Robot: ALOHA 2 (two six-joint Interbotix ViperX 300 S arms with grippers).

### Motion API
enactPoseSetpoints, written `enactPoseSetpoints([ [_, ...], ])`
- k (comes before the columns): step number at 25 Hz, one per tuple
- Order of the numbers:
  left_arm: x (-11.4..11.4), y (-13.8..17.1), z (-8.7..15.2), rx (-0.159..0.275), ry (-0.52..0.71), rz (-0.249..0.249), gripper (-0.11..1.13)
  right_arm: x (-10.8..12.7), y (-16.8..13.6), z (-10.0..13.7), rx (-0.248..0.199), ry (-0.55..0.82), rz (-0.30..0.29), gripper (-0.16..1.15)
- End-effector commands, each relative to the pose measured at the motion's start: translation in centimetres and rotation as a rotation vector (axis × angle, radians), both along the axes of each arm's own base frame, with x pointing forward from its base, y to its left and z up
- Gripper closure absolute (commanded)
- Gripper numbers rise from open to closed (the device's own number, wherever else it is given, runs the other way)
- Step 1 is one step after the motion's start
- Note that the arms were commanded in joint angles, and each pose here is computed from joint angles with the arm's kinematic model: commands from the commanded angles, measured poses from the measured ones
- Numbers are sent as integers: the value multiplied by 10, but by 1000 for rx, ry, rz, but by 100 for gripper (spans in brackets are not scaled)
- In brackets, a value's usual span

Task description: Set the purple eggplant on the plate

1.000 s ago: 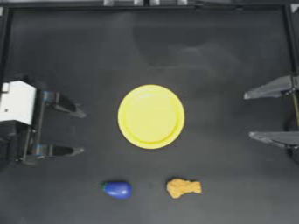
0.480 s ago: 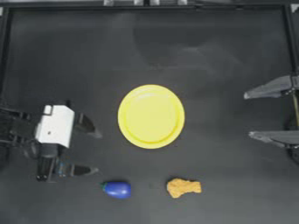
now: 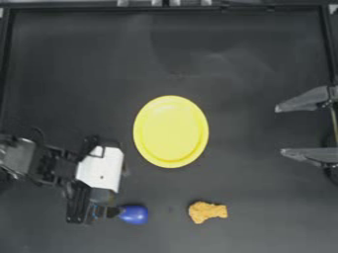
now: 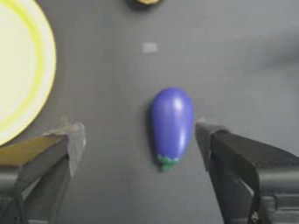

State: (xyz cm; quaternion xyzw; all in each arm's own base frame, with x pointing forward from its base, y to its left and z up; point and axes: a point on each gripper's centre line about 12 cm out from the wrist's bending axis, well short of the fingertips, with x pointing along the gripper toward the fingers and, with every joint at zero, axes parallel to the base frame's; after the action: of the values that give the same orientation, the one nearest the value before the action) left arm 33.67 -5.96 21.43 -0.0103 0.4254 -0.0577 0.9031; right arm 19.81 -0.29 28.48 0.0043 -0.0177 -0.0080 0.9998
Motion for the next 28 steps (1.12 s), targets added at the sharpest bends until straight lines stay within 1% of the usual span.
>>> enactPoseSetpoints([
  [1,10,-4,0,-6,14,3,-1,1,0,4,7,-11,-2,-2],
  [5,16,-10,-10,-4,73,3,-1,1,-1,3,16,-9,-4,-2],
  [11,26,-26,-20,-9,99,-19,-1,1,-1,2,21,-6,-5,-1],
  [14,32,-31,-26,-11,115,-21,-1,1,-1,3,22,-11,-5,-2],
  [20,42,-34,-41,-4,148,-19,-1,1,-1,2,22,-8,-5,-2],
  [24,45,-35,-53,4,176,-21,-1,1,-1,3,24,-11,-5,-2],
  [28,48,-33,-62,7,199,-11,0,1,-1,2,24,-11,-6,-2],
])
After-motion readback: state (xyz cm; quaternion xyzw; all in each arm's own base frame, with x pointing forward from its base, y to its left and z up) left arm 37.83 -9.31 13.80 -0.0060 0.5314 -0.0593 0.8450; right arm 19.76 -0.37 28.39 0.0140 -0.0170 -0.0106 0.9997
